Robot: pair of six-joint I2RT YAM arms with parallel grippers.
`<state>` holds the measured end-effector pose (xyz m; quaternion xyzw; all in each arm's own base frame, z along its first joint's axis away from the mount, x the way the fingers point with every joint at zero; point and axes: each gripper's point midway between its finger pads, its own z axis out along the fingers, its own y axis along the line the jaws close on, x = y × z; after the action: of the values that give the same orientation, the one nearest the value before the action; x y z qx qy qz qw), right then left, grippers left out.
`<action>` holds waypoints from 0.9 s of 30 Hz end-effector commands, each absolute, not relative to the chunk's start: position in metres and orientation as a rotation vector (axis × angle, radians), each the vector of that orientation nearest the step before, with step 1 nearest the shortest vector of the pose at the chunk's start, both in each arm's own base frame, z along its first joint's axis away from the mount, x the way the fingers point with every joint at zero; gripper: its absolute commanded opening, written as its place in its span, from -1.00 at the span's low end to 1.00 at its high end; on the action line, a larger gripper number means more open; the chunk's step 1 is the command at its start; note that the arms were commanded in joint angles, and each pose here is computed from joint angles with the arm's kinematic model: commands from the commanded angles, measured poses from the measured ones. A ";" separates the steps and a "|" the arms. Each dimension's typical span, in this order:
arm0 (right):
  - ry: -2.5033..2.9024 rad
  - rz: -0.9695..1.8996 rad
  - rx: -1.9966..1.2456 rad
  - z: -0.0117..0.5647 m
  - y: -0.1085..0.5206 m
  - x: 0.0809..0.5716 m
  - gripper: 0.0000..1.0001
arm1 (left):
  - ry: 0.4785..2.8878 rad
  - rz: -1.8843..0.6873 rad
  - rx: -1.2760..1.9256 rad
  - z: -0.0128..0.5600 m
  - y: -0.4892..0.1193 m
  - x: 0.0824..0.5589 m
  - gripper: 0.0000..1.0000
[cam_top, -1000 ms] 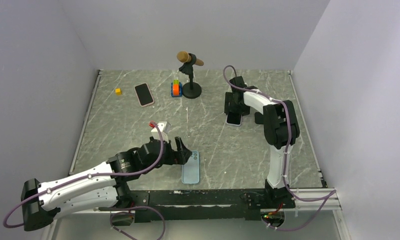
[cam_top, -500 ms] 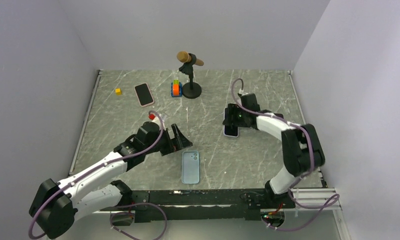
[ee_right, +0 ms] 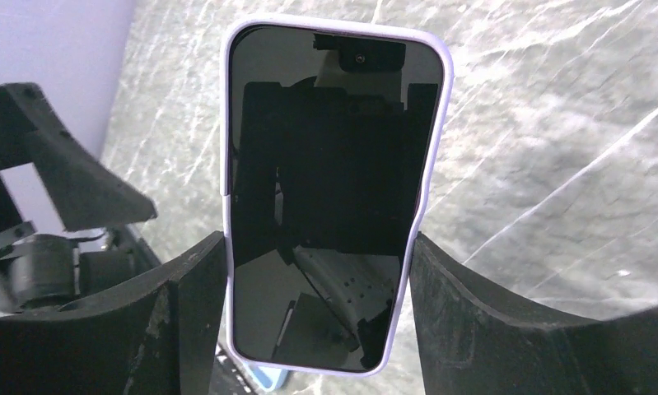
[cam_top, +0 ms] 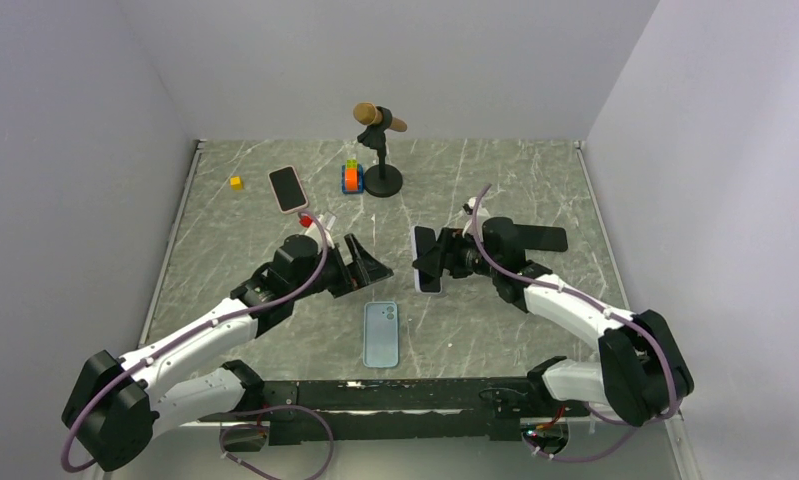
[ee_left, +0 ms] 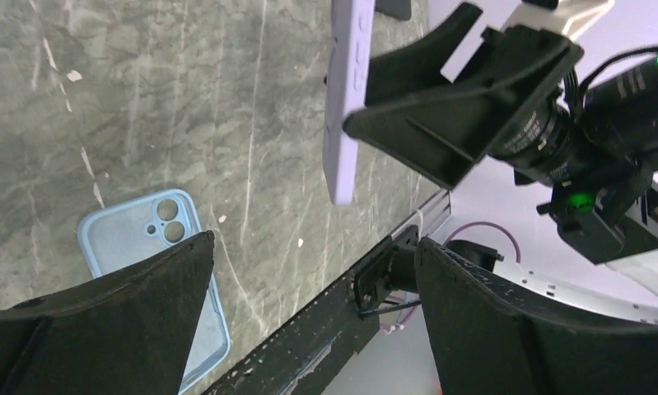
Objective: Take the phone out of the phone case
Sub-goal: Pick up the phone at the center of the board.
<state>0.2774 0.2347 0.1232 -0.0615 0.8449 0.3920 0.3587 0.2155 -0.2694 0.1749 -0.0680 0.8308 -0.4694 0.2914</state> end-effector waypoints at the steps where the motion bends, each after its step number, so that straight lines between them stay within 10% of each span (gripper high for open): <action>1: 1.973 1.207 -0.152 0.182 0.259 0.270 -1.00 | 2.137 -1.212 -0.228 0.190 -0.268 0.236 0.88; 16: 1.937 1.317 -0.310 0.198 0.309 0.231 -1.00 | 2.143 -1.000 -0.153 0.195 -0.271 0.254 0.96; 27: 1.896 1.300 -0.363 0.213 0.326 0.223 -1.00 | 2.134 -0.923 -0.183 0.192 -0.263 0.262 0.42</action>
<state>0.2096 0.3104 0.1595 -0.1294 0.8002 0.4826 0.3318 0.2550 -0.2599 0.1758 -0.0801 0.8544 -0.3561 0.3699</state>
